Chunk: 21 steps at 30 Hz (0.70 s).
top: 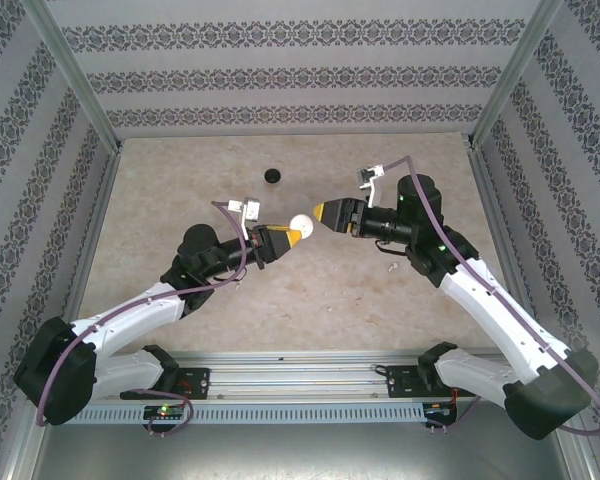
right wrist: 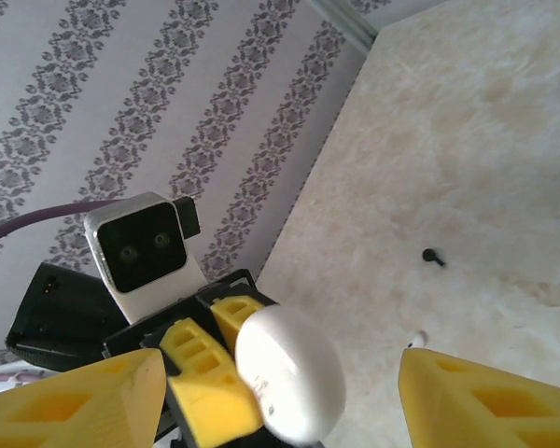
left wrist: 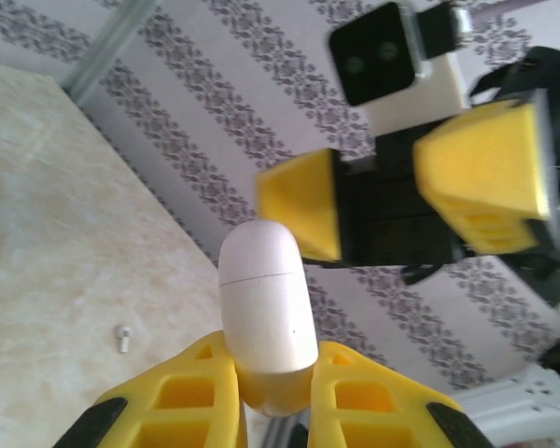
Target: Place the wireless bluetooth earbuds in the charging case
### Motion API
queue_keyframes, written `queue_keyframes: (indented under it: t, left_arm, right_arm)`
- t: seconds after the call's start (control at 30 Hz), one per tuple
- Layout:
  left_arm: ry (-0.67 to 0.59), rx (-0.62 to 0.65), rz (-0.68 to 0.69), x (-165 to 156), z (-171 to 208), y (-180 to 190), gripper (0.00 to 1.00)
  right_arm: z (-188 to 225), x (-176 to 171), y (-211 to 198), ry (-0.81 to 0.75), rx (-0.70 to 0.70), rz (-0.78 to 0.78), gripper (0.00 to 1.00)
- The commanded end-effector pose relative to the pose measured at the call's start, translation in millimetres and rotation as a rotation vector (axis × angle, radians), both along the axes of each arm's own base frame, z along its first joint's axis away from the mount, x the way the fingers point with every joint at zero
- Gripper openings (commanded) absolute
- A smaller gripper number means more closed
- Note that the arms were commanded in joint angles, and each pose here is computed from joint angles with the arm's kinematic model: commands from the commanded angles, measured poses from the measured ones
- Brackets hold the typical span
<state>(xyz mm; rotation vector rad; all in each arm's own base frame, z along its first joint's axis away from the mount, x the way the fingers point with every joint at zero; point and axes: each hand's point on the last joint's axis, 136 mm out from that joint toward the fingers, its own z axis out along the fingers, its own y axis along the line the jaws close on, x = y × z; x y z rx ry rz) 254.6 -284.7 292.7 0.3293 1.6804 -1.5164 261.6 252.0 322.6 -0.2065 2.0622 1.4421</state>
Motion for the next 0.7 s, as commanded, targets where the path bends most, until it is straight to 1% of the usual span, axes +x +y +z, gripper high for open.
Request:
queue_keyframes:
  t: [0.0, 0.17, 0.37, 0.57, 0.63, 0.67]
  left_arm:
    - [-0.065, -0.114, -0.086, -11.8, 47.5, -1.0, 0.15]
    - [-0.075, -0.120, -0.104, -14.2, 55.4, -2.0, 0.15]
    - [-0.082, -0.129, -0.124, -15.5, 62.6, -3.7, 0.14]
    - [-0.089, -0.143, -0.144, -16.9, 67.3, -5.5, 0.14]
    - [-0.085, -0.144, -0.149, -16.5, 66.4, -6.4, 0.14]
    - [-0.082, -0.143, -0.149, -15.9, 65.2, -7.0, 0.15]
  right_arm:
    - [25.4, -8.3, 11.5, -0.062, 0.097, 0.102, 0.66]
    - [19.8, -17.7, 13.9, -0.057, 0.100, 0.150, 0.65]
    - [20.4, -26.2, 16.0, -0.052, 0.140, 0.191, 0.50]
    - [21.6, -29.8, 20.7, -0.051, 0.146, 0.228, 0.45]
    - [23.1, -30.6, 23.2, -0.050, 0.150, 0.241, 0.38]
    - [23.1, -30.9, 24.3, -0.047, 0.151, 0.247, 0.33]
